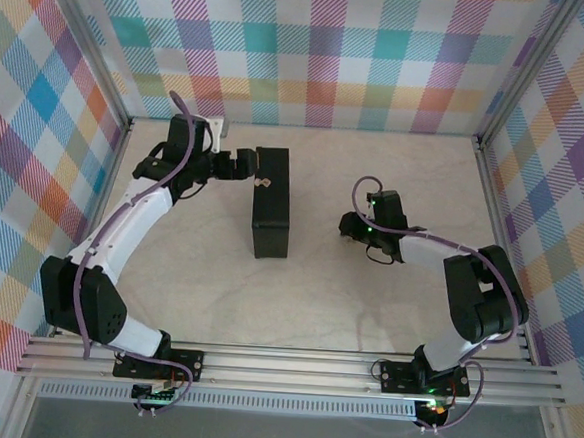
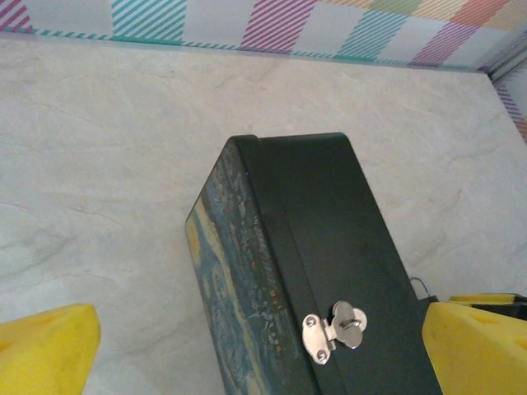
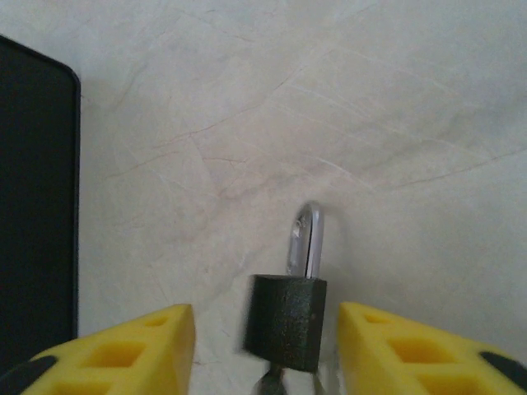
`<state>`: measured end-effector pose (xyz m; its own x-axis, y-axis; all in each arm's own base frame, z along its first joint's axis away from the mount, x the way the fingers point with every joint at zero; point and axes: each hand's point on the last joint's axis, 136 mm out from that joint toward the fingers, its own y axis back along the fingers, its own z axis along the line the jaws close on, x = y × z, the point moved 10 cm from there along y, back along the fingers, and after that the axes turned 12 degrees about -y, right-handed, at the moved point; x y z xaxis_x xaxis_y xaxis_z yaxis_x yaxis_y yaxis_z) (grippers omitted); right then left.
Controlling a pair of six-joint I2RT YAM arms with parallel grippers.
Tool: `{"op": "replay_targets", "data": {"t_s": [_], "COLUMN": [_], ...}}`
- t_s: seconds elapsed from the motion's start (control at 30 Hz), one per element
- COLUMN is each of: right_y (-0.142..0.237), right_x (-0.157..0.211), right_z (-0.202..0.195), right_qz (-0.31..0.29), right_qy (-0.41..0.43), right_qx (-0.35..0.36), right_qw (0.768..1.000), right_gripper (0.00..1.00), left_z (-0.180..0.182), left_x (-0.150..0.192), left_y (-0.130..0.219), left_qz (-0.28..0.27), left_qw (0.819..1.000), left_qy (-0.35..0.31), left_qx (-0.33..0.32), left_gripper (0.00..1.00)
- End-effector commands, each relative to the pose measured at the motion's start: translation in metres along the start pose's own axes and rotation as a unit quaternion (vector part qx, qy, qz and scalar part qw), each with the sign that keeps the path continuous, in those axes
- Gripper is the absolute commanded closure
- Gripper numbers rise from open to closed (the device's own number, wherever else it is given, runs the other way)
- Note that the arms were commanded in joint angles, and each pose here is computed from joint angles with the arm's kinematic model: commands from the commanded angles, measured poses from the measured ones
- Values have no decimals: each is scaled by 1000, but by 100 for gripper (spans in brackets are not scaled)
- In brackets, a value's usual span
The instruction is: Unlock a padlock with a key
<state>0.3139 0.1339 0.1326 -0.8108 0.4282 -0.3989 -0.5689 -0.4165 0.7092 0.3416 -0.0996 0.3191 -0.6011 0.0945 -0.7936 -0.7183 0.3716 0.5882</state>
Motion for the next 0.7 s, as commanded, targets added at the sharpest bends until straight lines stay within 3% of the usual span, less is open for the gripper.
{"op": "replay_targets", "data": {"t_s": [0.0,0.13,0.27,0.4,0.5,0.67], "right_y": [4,21,44,73,80,75], "right_x": [-5,-13,-19,-12,-7,10], "right_z": [-1,11,50,103,133,177], "right_qz": [-6,-9,14,18,34,52], "right_qy": [42,70,79,118,119,146], "right_qx": [13,7,-37,-59,-60,-48], "right_qw": [999,997,996,991,991,987], "right_gripper": [49,44,39,24,3,0], "left_z": [14,30,34,34,35,42], "left_x": [2,11,22,40,59,74], "left_y": [3,3,-1,-6,-9,-8], "left_qz": [-6,28,35,102,126,150], "left_qw": [998,990,990,982,974,961], "left_qy": [16,88,113,143,172,198], "left_qx": [-58,-106,-74,-70,-80,-123], "left_gripper": [0,0,1,0,0,0]}}
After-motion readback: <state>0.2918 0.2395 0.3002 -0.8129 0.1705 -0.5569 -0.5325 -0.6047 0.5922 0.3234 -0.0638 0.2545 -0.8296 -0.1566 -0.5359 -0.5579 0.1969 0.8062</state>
